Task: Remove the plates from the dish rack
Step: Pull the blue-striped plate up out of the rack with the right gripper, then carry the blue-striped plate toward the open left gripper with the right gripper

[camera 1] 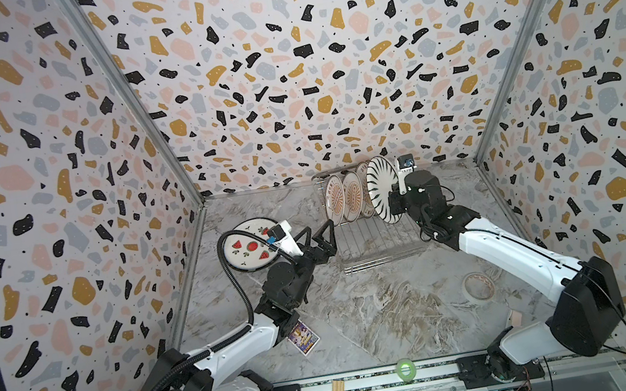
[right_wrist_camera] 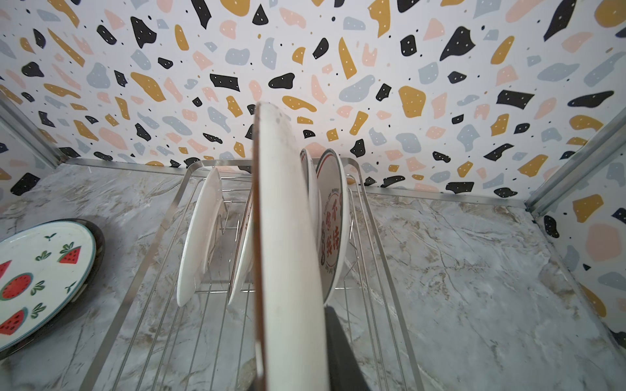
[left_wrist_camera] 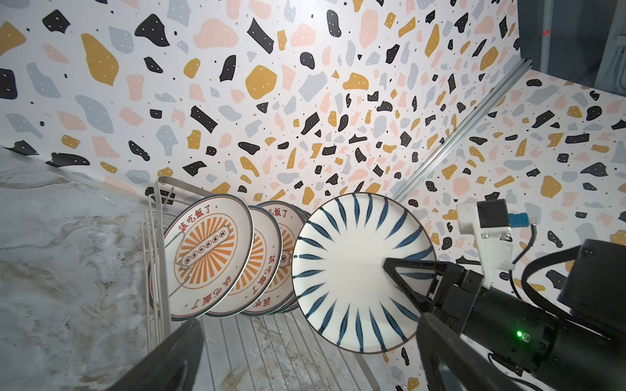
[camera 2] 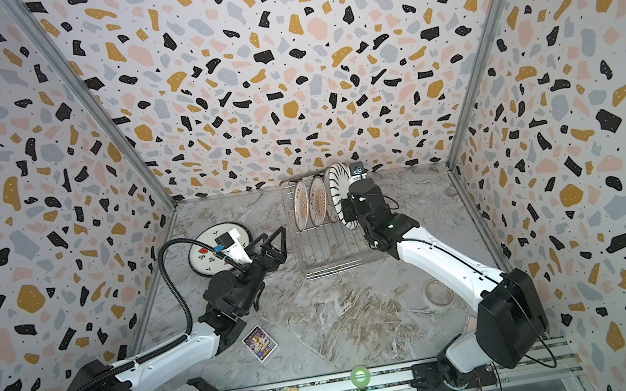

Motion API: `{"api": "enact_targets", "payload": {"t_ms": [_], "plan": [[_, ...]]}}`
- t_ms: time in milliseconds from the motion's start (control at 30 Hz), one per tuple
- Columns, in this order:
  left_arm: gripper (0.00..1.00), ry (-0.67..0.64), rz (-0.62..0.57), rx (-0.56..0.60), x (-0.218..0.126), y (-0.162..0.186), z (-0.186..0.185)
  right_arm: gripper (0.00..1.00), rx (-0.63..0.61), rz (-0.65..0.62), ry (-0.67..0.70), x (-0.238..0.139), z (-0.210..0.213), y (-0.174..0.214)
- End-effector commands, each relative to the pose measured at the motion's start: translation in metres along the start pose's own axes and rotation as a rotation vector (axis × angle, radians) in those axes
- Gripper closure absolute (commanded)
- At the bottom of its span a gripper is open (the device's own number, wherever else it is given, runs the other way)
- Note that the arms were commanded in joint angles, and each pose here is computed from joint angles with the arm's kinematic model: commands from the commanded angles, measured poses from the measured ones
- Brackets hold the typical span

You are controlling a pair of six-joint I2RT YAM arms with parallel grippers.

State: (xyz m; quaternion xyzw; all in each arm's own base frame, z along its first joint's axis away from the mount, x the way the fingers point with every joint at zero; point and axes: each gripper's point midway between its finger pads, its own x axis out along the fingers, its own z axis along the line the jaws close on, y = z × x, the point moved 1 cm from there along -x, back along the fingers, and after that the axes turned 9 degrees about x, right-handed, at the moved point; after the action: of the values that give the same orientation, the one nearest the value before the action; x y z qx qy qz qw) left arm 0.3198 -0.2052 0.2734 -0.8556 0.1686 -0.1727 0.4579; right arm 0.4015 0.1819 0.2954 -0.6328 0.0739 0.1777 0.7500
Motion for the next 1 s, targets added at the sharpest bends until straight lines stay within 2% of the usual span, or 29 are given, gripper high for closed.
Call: {"api": "enact_targets", "payload": {"t_ms": [0,300,567,667,733,867,967], "plan": [[0.0,0.026,-0.049,0.021,0.002,-0.016,-0.011,0.85,0.124,-0.207,-0.115,-0.038,0.007,-0.061],[0.0,0.058,0.009,0.16,0.0,-0.01,-0.018,0.84,0.244,-0.194,-0.417,-0.063,0.006,-0.052],[0.01,0.233,0.059,0.234,-0.007,-0.004,-0.047,0.85,0.307,-0.158,-0.654,-0.078,0.008,-0.04],[0.01,0.222,0.112,0.229,-0.001,0.004,-0.046,0.85,0.316,-0.133,-0.754,-0.082,0.015,-0.035],[0.0,0.163,0.13,0.212,0.003,0.006,-0.037,0.85,0.322,-0.123,-0.806,-0.084,0.018,-0.032],[0.0,0.254,0.128,0.15,0.003,0.012,-0.049,0.85,0.326,-0.097,-0.904,-0.086,0.027,-0.028],[0.0,0.27,0.135,0.112,0.006,0.017,-0.05,0.85,0.323,-0.073,-0.986,-0.091,0.035,-0.024]]}}
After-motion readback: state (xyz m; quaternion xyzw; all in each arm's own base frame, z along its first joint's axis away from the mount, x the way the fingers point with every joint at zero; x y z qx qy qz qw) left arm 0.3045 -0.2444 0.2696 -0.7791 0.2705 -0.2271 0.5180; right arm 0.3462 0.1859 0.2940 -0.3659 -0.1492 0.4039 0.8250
